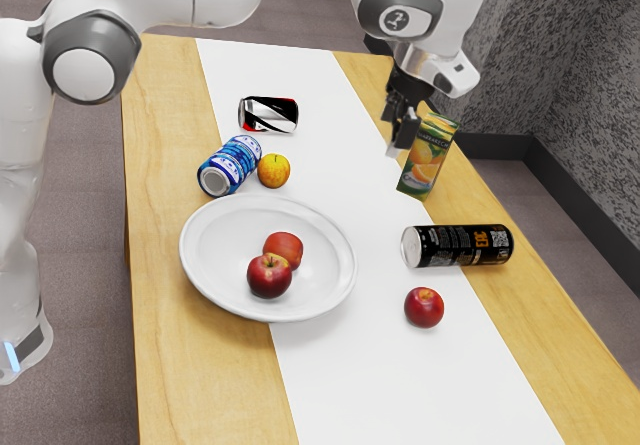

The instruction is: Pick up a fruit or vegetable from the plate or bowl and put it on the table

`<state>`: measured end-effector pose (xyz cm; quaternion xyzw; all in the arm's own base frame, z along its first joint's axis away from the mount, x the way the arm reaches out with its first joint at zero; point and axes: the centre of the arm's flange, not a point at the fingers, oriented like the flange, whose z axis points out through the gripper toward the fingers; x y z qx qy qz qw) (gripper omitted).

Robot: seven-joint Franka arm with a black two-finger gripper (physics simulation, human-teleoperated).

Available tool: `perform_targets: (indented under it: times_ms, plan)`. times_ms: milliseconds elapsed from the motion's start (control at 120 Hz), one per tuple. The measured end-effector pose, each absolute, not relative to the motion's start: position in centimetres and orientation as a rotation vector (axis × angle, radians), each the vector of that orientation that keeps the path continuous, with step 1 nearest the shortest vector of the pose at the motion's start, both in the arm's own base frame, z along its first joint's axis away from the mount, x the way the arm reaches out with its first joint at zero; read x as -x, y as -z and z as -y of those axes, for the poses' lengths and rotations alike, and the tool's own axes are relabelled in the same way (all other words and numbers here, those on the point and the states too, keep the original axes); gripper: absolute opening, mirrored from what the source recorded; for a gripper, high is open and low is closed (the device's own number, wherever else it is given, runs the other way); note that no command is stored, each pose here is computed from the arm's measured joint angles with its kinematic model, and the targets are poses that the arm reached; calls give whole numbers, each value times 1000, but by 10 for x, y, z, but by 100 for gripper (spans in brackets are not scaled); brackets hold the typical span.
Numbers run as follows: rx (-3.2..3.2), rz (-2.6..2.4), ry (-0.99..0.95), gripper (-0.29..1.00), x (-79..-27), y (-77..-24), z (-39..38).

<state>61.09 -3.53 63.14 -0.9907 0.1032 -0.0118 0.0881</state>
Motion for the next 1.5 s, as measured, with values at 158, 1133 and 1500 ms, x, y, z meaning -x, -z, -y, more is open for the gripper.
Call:
perform_targets:
  times_ms: [158, 1133, 1500]
  plan:
    - [2963, -306, 103, 70, -615, -635, 31]
    - [3220, 302, -86, 70, -543, -525, 85]
    - [3135, 809, -6, 70, -555, -534, 30]
